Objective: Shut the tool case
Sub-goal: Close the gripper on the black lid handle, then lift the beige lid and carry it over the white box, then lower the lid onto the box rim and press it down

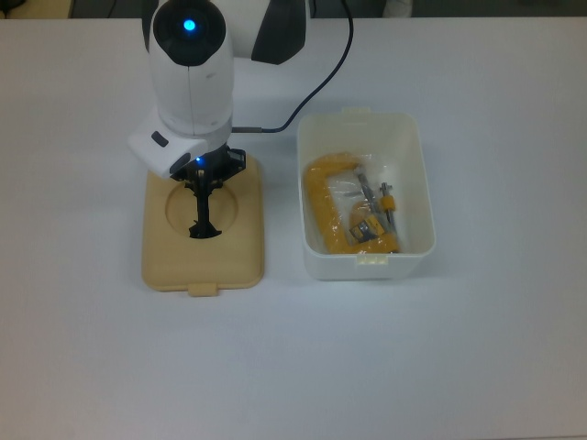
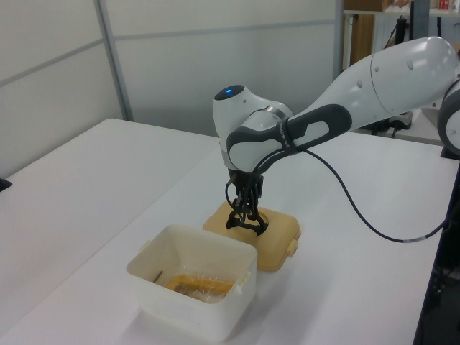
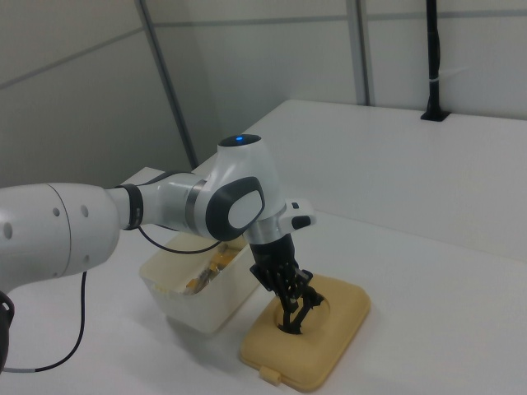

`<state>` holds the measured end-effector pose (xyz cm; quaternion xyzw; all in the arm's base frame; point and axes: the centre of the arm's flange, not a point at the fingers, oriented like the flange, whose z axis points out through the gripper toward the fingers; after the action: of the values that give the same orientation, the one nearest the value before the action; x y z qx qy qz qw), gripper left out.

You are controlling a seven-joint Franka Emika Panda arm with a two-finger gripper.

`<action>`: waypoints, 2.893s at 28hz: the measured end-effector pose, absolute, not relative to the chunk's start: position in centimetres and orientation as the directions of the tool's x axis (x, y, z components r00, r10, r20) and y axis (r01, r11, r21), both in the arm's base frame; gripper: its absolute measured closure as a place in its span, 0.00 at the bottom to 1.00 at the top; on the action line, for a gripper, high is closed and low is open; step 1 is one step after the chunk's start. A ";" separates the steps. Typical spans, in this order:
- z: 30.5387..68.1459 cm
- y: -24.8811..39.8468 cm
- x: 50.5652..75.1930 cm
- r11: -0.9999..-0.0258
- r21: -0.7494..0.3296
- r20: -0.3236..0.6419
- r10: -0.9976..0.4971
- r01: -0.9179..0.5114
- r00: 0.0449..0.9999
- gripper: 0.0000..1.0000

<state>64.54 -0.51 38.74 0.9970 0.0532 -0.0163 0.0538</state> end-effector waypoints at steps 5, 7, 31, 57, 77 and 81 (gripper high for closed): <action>40.5 -1.0 64.5 -0.989 0.111 -0.011 0.096 0.097 0.995 0.89; 41.6 -1.5 64.4 -0.990 0.112 -0.007 0.087 0.087 0.996 0.89; 58.6 -4.6 58.9 -0.999 0.020 0.049 0.045 0.044 0.998 0.89; 56.5 13.8 59.0 -0.999 0.000 0.022 -0.053 -0.053 0.998 0.89; 52.2 21.1 61.5 -0.999 -0.016 0.025 0.029 0.029 0.999 0.89; 52.3 21.6 61.4 -0.999 -0.016 0.028 0.036 0.037 0.999 0.89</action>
<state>61.36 21.62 52.29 0.9997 0.0184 0.0137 -0.0085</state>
